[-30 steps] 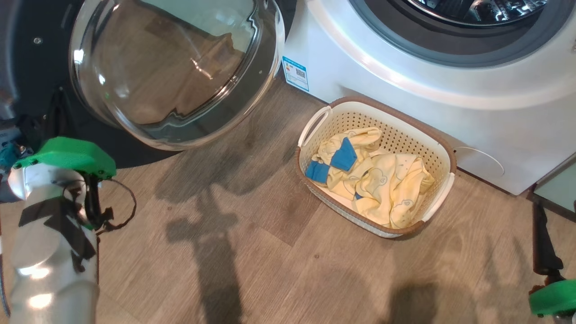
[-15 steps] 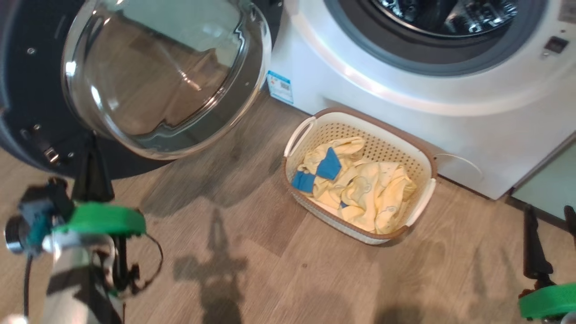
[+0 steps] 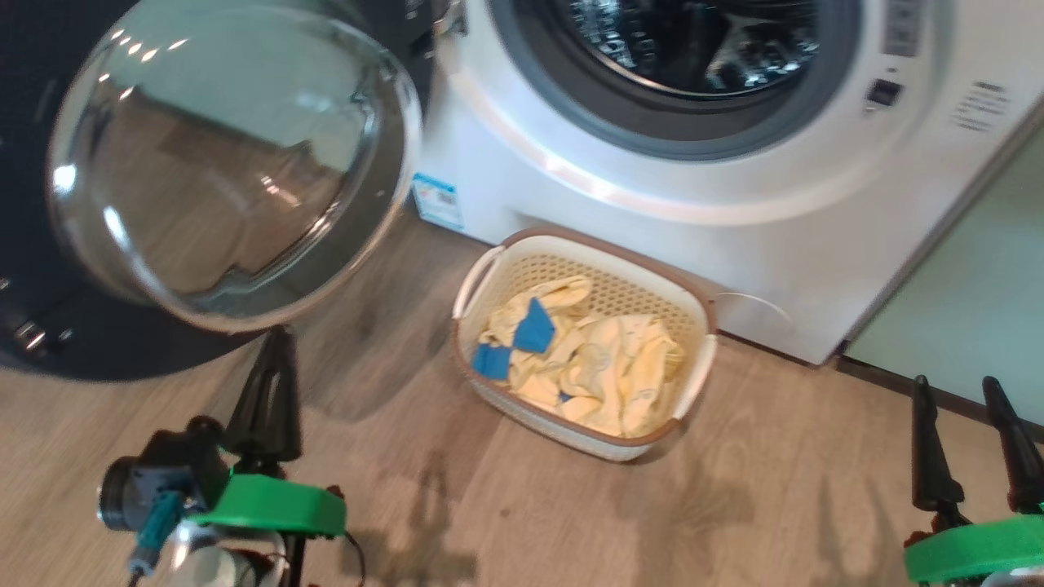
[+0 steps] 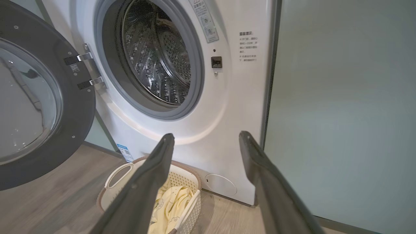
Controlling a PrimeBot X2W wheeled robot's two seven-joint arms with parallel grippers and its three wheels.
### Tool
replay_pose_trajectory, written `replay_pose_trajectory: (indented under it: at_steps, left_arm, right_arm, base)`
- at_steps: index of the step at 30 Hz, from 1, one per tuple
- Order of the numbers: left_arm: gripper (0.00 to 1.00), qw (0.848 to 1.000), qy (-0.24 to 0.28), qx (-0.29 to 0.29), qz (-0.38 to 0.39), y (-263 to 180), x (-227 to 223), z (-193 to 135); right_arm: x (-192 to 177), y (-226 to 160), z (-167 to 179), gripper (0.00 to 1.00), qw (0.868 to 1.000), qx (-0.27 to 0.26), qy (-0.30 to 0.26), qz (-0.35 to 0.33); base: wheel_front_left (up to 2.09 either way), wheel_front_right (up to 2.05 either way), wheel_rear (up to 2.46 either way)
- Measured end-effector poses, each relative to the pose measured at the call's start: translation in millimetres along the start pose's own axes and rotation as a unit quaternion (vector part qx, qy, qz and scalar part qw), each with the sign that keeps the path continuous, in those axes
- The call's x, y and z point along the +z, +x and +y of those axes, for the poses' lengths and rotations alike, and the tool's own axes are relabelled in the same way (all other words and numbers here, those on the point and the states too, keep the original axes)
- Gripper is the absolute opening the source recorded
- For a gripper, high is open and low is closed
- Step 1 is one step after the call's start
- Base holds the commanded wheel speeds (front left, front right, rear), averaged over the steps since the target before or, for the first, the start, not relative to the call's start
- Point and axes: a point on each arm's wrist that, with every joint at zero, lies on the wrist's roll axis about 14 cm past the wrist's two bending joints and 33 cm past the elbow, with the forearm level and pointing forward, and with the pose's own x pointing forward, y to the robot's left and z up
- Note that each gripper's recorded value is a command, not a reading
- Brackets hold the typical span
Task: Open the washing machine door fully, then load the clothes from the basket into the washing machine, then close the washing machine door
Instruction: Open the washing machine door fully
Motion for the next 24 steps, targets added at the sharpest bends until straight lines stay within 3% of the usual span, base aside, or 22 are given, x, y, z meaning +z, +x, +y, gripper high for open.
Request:
replay_pose_trajectory:
  at_steps: [2, 4, 6, 7, 8, 24]
  left_arm:
    - [0.16, 1.000, -0.008, -0.022, 0.004, 1.5, -1.0, -14.7]
    - [0.40, 0.999, -0.016, -0.041, 0.004, 3.4, 0.3, -28.4]
    - [0.57, 0.998, -0.023, -0.061, 0.007, 5.1, -0.1, -42.2]
    - [0.87, 0.997, -0.026, -0.071, 0.009, 6.1, -1.0, -49.2]
    - [1.00, 0.996, -0.030, -0.078, 0.012, 7.3, -2.1, -54.6]
    - [1.00, 0.977, -0.050, -0.196, 0.062, 17.4, -29.7, -144.6]
  right_arm:
    - [5.2, -5.4, -3.2, 1.00, 1.000, -0.007, -0.002, -0.007]
    - [11.1, -10.8, -5.8, 1.00, 1.000, -0.015, -0.002, -0.015]
    - [16.4, -16.5, -8.0, 1.00, 0.999, -0.023, -0.005, -0.023]
    - [19.3, -19.5, -9.6, 1.00, 0.999, -0.028, -0.004, -0.028]
    - [22.4, -22.5, -10.7, 1.00, 0.999, -0.033, -0.003, -0.034]
    - [38.5, -79.3, -51.0, 1.00, 0.991, -0.123, -0.026, -0.053]
  base:
    - [0.00, 0.00, 0.00]
    - [0.00, 0.00, 0.00]
    - [0.00, 0.00, 0.00]
    - [0.00, 0.00, 0.00]
    - [0.00, 0.00, 0.00]
    - [0.00, 0.00, 0.00]
